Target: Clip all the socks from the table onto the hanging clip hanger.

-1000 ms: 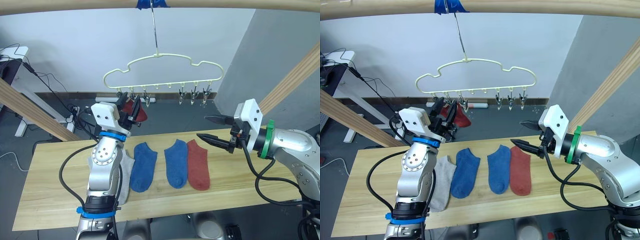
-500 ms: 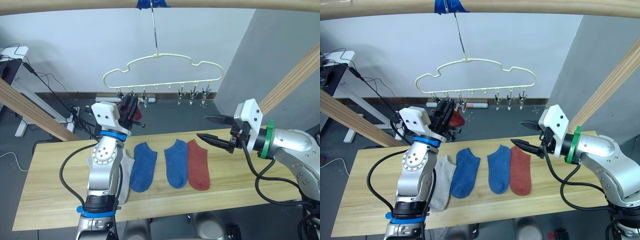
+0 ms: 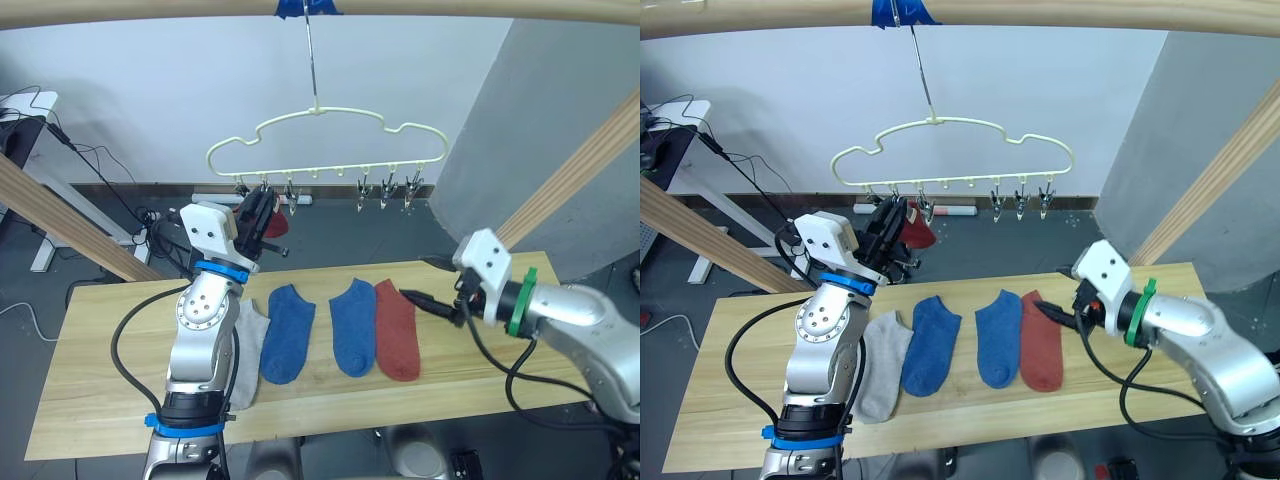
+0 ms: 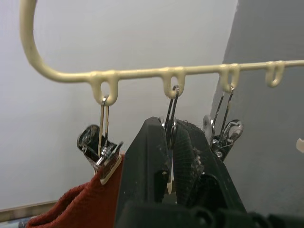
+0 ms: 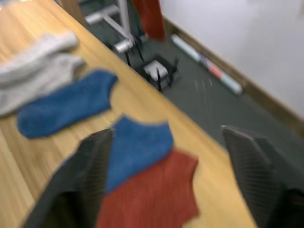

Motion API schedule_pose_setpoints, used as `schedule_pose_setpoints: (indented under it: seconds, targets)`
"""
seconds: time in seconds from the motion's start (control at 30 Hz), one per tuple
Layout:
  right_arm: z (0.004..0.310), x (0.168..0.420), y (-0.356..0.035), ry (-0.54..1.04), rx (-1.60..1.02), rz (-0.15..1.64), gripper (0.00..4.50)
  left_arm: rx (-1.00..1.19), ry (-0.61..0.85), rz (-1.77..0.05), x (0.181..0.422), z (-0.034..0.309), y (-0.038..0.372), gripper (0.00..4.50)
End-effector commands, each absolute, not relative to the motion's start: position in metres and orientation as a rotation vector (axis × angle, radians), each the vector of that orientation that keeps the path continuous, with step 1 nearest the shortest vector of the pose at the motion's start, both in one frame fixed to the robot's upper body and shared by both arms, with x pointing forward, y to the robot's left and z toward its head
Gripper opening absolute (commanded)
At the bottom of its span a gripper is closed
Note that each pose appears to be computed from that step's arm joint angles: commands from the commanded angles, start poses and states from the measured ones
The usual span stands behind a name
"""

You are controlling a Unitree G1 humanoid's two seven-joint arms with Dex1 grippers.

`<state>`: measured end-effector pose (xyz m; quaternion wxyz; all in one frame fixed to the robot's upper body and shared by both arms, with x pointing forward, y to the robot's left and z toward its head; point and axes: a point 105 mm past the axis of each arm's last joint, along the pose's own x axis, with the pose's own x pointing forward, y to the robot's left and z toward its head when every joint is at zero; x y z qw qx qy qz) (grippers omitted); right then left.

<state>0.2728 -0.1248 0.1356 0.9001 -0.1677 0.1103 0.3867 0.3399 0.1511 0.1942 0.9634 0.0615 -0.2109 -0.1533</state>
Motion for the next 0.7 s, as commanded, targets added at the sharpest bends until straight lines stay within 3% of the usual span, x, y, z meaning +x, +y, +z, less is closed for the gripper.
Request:
schedule_pose_setpoints:
  seconds: [0.03, 0.33, 0.7]
  targets:
    - [0.107, 0.279, -0.125, 0.252, -0.356, 0.63, 4.5, 0.133, -0.472, -0.358, 0.332, 0.209, 0.146, 0.11]
    - [0.039, 0.294, -0.125, 0.297, -0.373, 0.438, 4.5, 0.126, -0.447, -0.384, 0.334, 0.208, 0.144, 0.11]
    - [0.009, 0.316, -0.116, 0.35, -0.238, 0.369, 4.5, 0.115, -0.429, -0.412, 0.333, 0.207, 0.142, 0.11]
